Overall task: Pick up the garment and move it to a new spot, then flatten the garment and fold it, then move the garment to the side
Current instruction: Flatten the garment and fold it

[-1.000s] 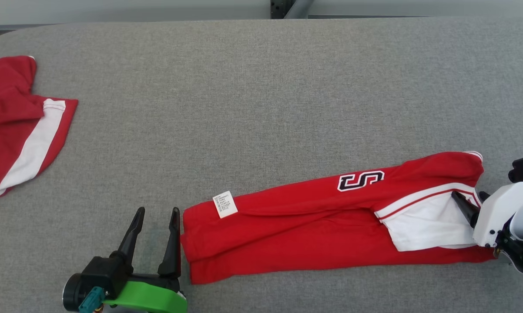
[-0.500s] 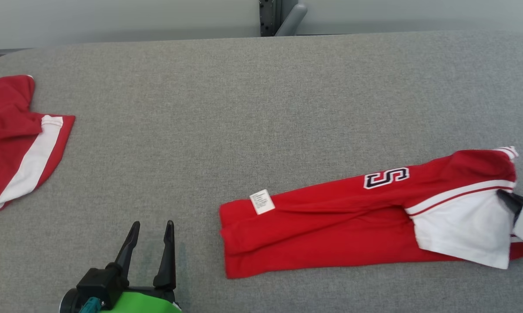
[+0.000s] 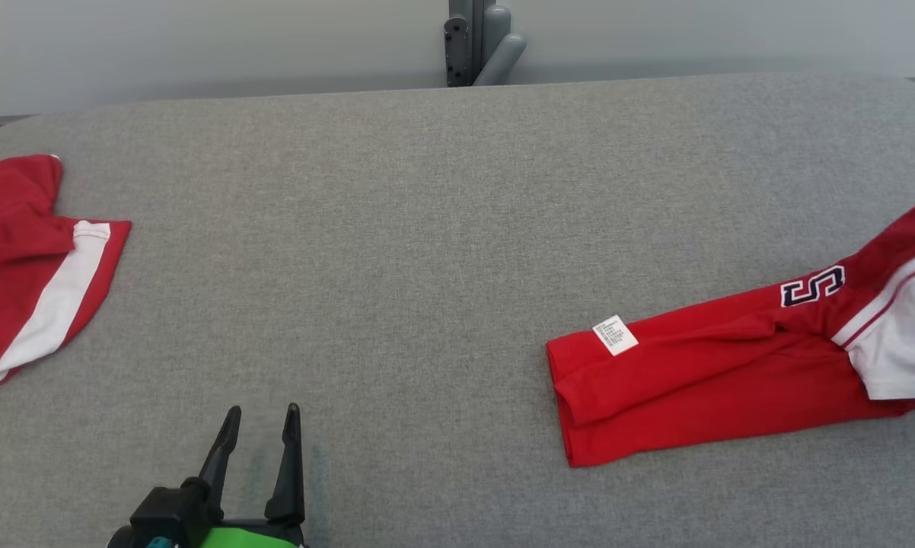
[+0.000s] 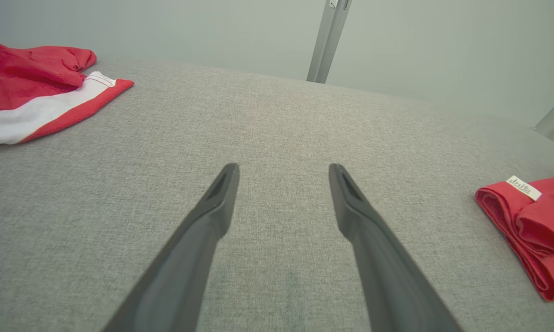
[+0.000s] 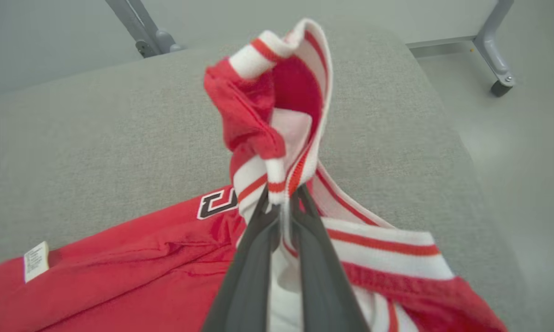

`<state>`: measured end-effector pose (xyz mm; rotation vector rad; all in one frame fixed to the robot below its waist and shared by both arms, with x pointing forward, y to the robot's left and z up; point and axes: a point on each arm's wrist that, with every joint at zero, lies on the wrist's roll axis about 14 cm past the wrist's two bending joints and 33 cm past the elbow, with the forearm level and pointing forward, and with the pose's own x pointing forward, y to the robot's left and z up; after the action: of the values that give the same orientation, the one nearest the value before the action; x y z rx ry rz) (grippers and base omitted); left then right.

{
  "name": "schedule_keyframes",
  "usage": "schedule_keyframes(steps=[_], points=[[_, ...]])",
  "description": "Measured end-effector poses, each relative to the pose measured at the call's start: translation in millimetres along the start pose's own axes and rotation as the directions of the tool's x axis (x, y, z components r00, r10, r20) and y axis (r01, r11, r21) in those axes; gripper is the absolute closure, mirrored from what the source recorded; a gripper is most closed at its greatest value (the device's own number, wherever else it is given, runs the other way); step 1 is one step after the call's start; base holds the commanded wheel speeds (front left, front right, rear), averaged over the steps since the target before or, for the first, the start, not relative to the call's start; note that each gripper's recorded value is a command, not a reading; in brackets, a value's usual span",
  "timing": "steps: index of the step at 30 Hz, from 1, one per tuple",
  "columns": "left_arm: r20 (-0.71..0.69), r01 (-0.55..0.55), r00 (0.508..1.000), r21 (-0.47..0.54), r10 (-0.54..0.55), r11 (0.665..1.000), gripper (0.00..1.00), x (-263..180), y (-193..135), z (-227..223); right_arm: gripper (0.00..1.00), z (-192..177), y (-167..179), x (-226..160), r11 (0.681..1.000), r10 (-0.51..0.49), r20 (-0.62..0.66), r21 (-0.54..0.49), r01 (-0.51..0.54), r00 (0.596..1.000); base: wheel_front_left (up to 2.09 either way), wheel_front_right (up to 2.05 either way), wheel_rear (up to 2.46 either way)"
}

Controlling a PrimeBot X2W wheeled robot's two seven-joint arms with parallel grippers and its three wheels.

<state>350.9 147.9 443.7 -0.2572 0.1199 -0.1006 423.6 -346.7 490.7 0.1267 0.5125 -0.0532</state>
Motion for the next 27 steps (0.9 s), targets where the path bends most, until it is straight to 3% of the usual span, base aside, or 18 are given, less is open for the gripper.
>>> schedule_keyframes(steps=[3,7,11,20,27], points=[[-0.007,0.008,1.000,0.000,-0.008,1.000,0.00,0.5,-4.0,-2.4,1.00,-6.7,65.3,-1.4,0.986,0.167,0.011,-0.011,-0.167,0.986,0.00,0.00,0.00],[-0.014,0.030,0.999,-0.001,-0.030,1.000,0.00,2.7,-11.1,-4.5,1.00,-37.7,148.4,-12.6,0.935,0.351,-0.032,-0.038,-0.352,0.936,0.00,0.00,0.00],[-0.022,0.039,0.999,0.006,-0.038,0.999,0.00,5.2,-13.2,-6.8,1.00,-74.5,211.8,-21.9,0.884,0.460,-0.093,-0.045,-0.465,0.883,0.00,0.00,0.00],[-0.038,0.032,0.999,0.009,-0.032,0.999,0.00,5.9,-11.2,-11.9,1.00,-117.5,265.3,-16.8,0.852,0.511,-0.150,-0.044,-0.522,0.847,0.00,0.00,0.00],[-0.041,0.022,0.999,0.001,-0.022,1.000,0.00,2.3,-9.1,-13.1,1.00,-122.9,273.2,-13.3,0.848,0.517,-0.150,-0.048,-0.528,0.843,0.00,0.00,0.00]])
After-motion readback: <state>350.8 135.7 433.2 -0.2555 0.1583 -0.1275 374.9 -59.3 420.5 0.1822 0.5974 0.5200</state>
